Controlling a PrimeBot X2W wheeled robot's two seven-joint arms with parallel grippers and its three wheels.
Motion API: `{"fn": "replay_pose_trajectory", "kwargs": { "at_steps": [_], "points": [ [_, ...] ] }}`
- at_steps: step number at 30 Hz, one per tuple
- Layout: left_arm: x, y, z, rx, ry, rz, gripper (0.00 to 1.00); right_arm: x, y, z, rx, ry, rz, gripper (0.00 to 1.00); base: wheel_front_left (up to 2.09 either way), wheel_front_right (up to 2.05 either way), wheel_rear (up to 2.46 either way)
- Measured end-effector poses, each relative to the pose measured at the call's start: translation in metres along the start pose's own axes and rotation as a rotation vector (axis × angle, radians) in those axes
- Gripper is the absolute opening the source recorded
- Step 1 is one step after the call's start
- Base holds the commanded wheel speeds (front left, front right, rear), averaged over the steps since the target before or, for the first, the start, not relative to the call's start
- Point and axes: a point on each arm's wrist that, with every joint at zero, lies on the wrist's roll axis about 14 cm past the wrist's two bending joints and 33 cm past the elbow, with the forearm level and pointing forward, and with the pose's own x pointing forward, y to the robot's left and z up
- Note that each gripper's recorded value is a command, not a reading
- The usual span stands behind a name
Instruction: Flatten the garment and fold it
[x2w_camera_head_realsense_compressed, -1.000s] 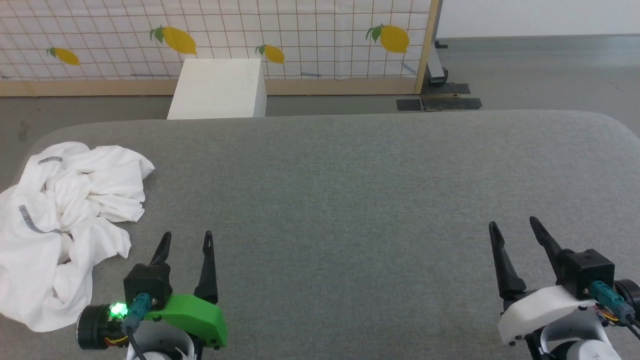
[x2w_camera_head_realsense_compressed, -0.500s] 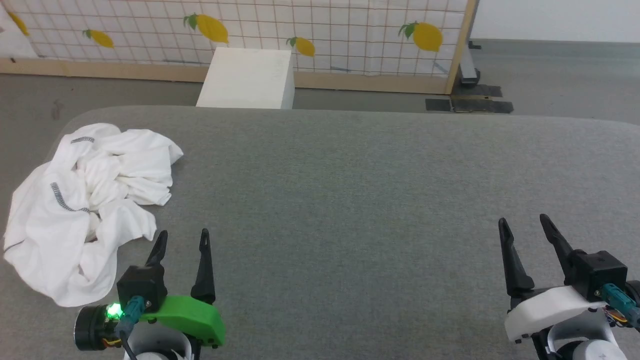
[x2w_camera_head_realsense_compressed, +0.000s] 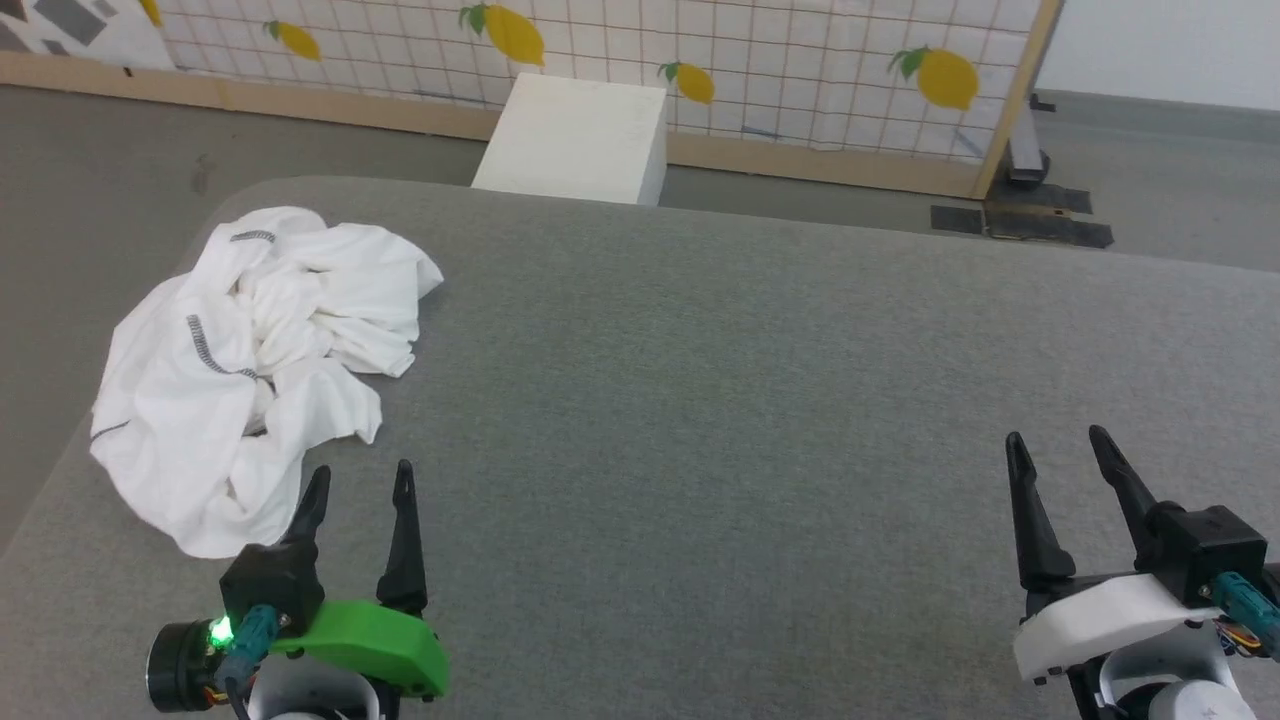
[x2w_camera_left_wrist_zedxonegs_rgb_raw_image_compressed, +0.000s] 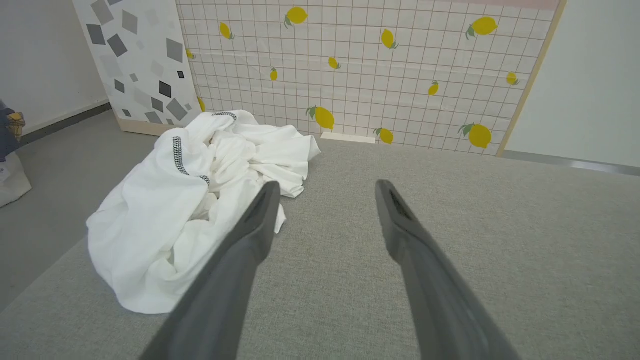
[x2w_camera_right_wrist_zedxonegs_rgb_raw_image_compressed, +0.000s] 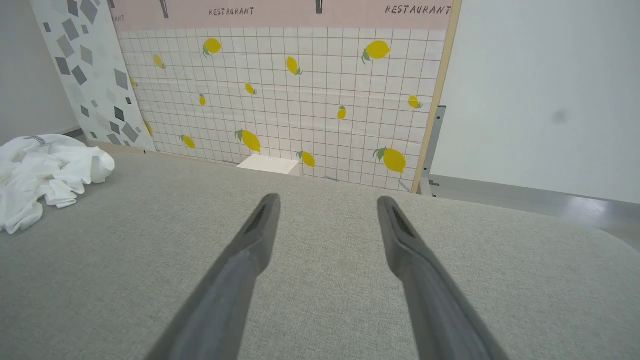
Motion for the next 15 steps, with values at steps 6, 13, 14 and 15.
{"fn": "replay_pose_trajectory", "kwargs": {
  "at_steps": [6,13,14,15],
  "points": [
    [-0.008,0.013,0.002,-0.005,-0.009,0.04,1.0,0.008,0.016,-0.001,0.007,-0.006,0.048,1.0,0.0,0.0,0.0],
    [-0.02,0.028,0.003,-0.013,-0.019,0.089,1.0,0.017,0.034,0.0,0.022,-0.017,0.102,1.0,0.0,0.0,0.0],
    [-0.022,0.03,0.003,-0.013,-0.022,0.096,1.0,0.018,0.037,0.0,0.025,-0.02,0.109,1.0,0.0,0.0,0.0],
    [-0.023,0.032,0.003,-0.013,-0.023,0.103,1.0,0.019,0.039,0.0,0.028,-0.023,0.115,1.0,0.0,0.0,0.0]
  ]
}}
